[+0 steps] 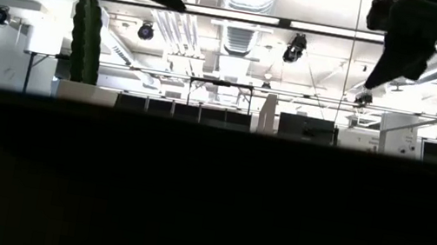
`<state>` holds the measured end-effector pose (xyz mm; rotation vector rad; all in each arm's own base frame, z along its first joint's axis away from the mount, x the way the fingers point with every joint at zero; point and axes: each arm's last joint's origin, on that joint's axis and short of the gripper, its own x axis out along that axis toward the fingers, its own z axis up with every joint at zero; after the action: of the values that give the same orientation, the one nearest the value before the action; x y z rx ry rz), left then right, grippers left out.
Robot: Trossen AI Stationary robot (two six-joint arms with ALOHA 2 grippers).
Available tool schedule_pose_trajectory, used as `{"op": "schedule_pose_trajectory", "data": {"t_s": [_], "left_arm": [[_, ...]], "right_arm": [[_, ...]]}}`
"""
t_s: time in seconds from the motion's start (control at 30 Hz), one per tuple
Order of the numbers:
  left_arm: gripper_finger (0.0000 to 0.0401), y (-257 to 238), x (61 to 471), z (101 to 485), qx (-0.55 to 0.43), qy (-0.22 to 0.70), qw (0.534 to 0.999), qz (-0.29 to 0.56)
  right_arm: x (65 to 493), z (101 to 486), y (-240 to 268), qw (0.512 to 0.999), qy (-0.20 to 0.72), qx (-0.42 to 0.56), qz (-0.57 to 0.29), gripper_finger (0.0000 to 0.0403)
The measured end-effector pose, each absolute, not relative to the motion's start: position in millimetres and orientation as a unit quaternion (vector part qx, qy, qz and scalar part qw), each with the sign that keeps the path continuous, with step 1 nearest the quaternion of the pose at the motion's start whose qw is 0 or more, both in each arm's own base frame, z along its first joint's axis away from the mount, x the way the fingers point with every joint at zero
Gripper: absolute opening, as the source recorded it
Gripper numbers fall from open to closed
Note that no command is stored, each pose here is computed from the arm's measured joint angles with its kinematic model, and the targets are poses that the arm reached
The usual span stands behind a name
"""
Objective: Pick & Place Mini shaped plates
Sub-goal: Put the black drop shaped plate on the shelf
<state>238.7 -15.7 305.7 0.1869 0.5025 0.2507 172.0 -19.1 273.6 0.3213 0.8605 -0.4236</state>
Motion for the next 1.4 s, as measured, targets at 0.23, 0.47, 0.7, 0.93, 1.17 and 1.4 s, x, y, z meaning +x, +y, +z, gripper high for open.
{"op": "schedule_pose_trajectory", "data": {"t_s": [0.23, 0.47, 0.7, 0.93, 1.17, 1.4], "left_arm": [[0.0000, -16.3, 244.2, 301.5, 0.080, 0.260, 0.954, 0.127], [0.0000, -15.8, 240.2, 295.6, 0.091, 0.295, 0.943, 0.124], [0.0000, -15.0, 232.7, 286.2, 0.133, 0.357, 0.918, 0.109], [0.0000, -14.6, 227.8, 281.2, 0.139, 0.390, 0.904, 0.104], [0.0000, -14.6, 228.0, 281.5, 0.128, 0.387, 0.907, 0.109], [0.0000, -14.6, 228.0, 281.5, 0.128, 0.387, 0.907, 0.109]], "right_arm": [[174.8, 255.8, -7.8, 0.892, 0.395, 0.143, -0.170, 0.0008], [190.9, 241.7, 11.9, 0.898, 0.377, 0.187, -0.131, 0.0008], [209.0, 229.4, 35.9, 0.878, 0.383, 0.240, -0.157, 0.0008], [227.3, 213.6, 53.7, 0.838, 0.409, 0.304, -0.196, 0.0008], [239.2, 194.1, 61.2, 0.781, 0.443, 0.376, -0.228, 0.0008], [246.8, 182.2, 63.2, 0.741, 0.440, 0.426, -0.276, 0.0008]]}}
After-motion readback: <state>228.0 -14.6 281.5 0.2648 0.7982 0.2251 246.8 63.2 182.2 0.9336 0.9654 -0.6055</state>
